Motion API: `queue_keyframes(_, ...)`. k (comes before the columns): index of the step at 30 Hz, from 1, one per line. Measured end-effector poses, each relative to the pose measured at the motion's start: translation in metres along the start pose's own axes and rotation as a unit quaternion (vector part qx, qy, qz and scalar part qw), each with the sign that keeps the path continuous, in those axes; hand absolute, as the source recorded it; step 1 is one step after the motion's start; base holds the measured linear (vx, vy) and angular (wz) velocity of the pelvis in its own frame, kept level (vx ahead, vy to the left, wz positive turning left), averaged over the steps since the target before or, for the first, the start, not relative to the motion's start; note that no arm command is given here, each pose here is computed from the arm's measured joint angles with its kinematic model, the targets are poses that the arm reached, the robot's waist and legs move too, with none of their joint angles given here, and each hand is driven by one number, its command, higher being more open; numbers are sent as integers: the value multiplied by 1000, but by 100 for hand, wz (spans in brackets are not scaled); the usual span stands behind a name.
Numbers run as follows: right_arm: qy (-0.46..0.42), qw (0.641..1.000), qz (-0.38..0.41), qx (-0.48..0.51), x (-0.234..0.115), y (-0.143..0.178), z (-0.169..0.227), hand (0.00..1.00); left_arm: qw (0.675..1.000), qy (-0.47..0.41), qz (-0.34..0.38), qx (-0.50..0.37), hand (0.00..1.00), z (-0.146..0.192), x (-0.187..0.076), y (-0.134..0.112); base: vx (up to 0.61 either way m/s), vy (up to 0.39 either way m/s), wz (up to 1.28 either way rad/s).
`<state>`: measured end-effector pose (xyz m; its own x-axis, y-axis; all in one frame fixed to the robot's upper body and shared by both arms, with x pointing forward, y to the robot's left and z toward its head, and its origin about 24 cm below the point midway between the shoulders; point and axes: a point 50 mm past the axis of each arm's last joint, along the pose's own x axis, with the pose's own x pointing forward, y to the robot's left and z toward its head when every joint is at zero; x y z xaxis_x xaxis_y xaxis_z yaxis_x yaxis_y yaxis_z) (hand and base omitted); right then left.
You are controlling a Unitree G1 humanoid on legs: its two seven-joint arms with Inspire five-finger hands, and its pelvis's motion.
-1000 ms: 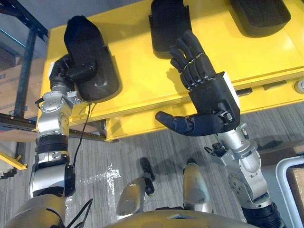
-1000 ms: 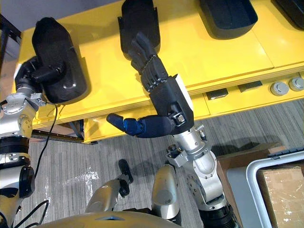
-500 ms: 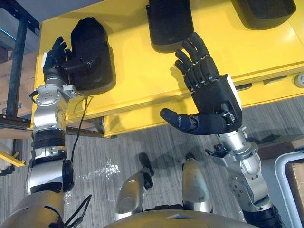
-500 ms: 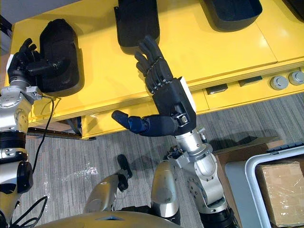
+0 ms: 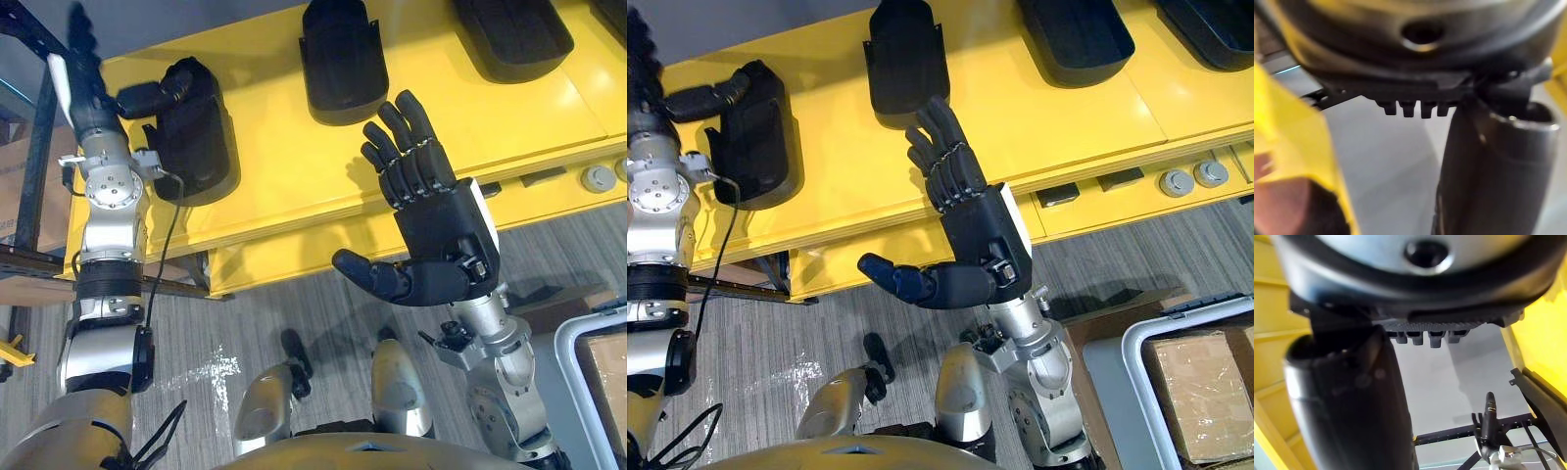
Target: Walk over and take three plastic housings, then place them on the shelf
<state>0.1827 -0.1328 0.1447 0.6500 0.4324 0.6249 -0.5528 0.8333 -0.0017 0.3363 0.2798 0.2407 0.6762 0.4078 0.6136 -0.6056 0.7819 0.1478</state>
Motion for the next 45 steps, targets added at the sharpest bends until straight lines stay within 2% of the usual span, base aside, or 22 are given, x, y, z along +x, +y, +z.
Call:
queue_keyframes(5,47,999,-12,3,-9,-5,-19,100,991,-75,86,76,100,18,-4,16,50,-9,13)
queue_keyframes(8,64,998,-25,-2,-13,-7,-25,100,987,-102,99,75,100,24,-10,25,70,-11,16)
queue_keyframes(10,75,997,-28,-8,-15,-8,-29,100,988,-119,79,52,100,28,-19,28,47,-5,19)
queue_keyframes(12,91,995,-27,-23,-17,-8,-34,100,990,-139,3,-12,100,35,-48,27,27,-7,27)
queue_keyframes(14,97,994,-26,-30,-18,-8,-36,100,989,-138,-33,-48,100,36,-66,24,23,-11,16)
queue_keyframes(18,106,992,-40,-58,-19,-14,-38,100,972,-69,-151,-164,100,26,-141,15,18,-13,22)
queue_keyframes(21,107,989,-61,-84,-22,-24,-34,100,958,-13,-195,-210,100,18,-176,17,-11,-1,18)
queue_keyframes(24,114,985,-71,-108,-23,-27,-33,100,936,22,-233,-263,100,14,-196,14,-13,10,20)
queue_keyframes(29,116,984,-89,-105,-24,-27,-35,100,888,83,-339,-299,100,10,-229,3,-29,15,14)
queue_keyframes(36,143,978,-121,-93,-41,-28,-37,100,853,111,-400,-316,100,7,-248,7,-16,2,4)
queue_keyframes(41,141,979,-130,-64,-47,-28,-37,100,847,134,-412,-307,100,2,-254,10,3,5,-2)
queue_keyframes(45,158,985,-60,-24,-49,-23,-41,100,855,147,-370,-333,100,-1,-254,18,-1,-1,2)
